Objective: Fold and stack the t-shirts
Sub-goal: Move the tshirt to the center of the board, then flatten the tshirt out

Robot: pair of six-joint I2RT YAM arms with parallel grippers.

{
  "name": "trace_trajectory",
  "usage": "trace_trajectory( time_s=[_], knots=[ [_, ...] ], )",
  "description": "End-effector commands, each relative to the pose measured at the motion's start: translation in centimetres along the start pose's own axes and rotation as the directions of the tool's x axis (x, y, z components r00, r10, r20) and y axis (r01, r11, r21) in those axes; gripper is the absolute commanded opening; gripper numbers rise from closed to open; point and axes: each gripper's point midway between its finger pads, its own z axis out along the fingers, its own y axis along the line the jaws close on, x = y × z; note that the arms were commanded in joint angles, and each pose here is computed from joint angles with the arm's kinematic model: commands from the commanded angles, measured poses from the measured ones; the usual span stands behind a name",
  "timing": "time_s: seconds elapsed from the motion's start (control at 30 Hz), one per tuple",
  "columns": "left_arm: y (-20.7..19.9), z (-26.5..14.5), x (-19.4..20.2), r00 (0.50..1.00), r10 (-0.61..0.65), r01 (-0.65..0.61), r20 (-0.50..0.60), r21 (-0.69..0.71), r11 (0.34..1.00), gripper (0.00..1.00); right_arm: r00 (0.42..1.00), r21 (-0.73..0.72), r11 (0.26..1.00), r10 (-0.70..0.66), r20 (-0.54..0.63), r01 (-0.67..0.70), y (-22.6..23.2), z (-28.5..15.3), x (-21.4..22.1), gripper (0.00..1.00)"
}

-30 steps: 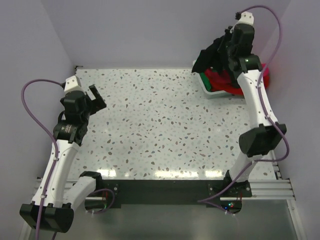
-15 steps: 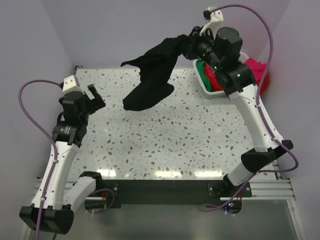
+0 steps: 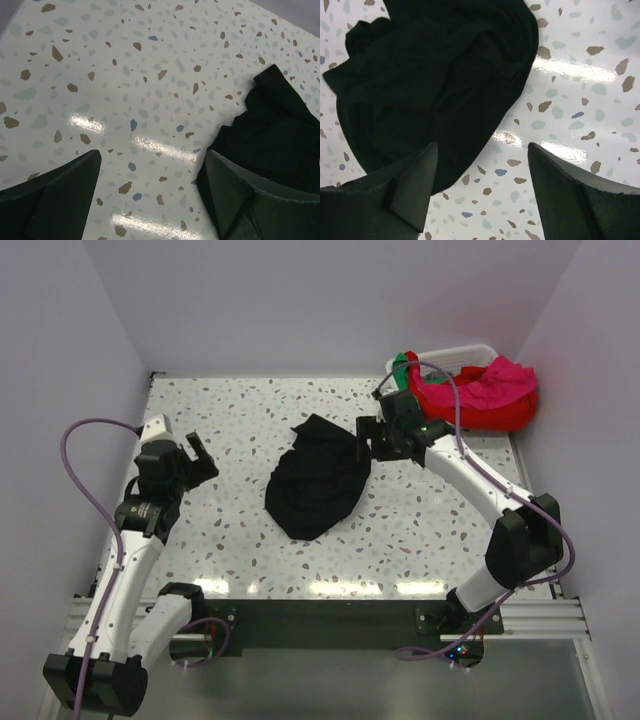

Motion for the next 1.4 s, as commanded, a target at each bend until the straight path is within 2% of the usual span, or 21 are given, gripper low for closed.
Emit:
trace_trajectory(
  time_s=[0.0, 0.1, 0.23, 0.43, 0.6, 0.83, 1.0, 1.37],
  knots=[
    [-1.2, 0.5, 1.9, 0.998, -0.037, 0.041, -0.057, 0.078, 0.996, 0.9, 0.999, -0.167, 0.986, 0.005, 0.036, 0.002, 2.9, -2.1, -0.5, 0.76],
    [-1.7, 1.0, 2.7, 0.996, -0.046, 0.054, -0.081, 0.1, 0.994, 0.9, 1.0, -0.258, 0.966, 0.004, -0.025, -0.01, 4.7, -1.3, 1.3, 0.74],
    [-2.4, 1.4, 3.6, 0.993, -0.047, 0.062, -0.111, 0.138, 0.988, 0.9, 1.0, -0.32, 0.948, 0.003, -0.024, -0.011, 6.9, -0.3, 1.9, 0.73],
    [-5.3, 2.5, 5.8, 0.983, -0.066, 0.116, -0.173, 0.296, 0.948, 0.86, 0.994, -0.275, 0.956, 0.084, -0.071, -0.1, 6.7, 2.5, 2.7, 0.72],
    [-7.7, 4.4, 9.2, 0.956, -0.056, 0.167, -0.288, 0.376, 0.911, 0.81, 0.989, -0.261, 0.954, 0.139, -0.058, -0.15, 6.7, 2.4, 1.9, 0.72],
    [-13.2, 6.6, 11.1, 0.941, 0.005, 0.168, -0.34, 0.48, 0.861, 0.74, 0.988, -0.206, 0.966, 0.147, -0.053, -0.155, 5.5, 1.6, 2.4, 0.72],
    [-14.3, 8.4, 13.2, 0.914, 0.007, 0.194, -0.406, 0.452, 0.871, 0.67, 0.989, -0.191, 0.97, 0.147, -0.035, -0.15, 5.1, 0.8, 2.1, 0.72],
    [-15.5, 10.7, 14.4, 0.902, -0.04, 0.25, -0.429, 0.446, 0.859, 0.54, 0.994, -0.159, 0.981, 0.109, -0.02, -0.111, 4.2, 0.0, 2.1, 0.73]
  ],
)
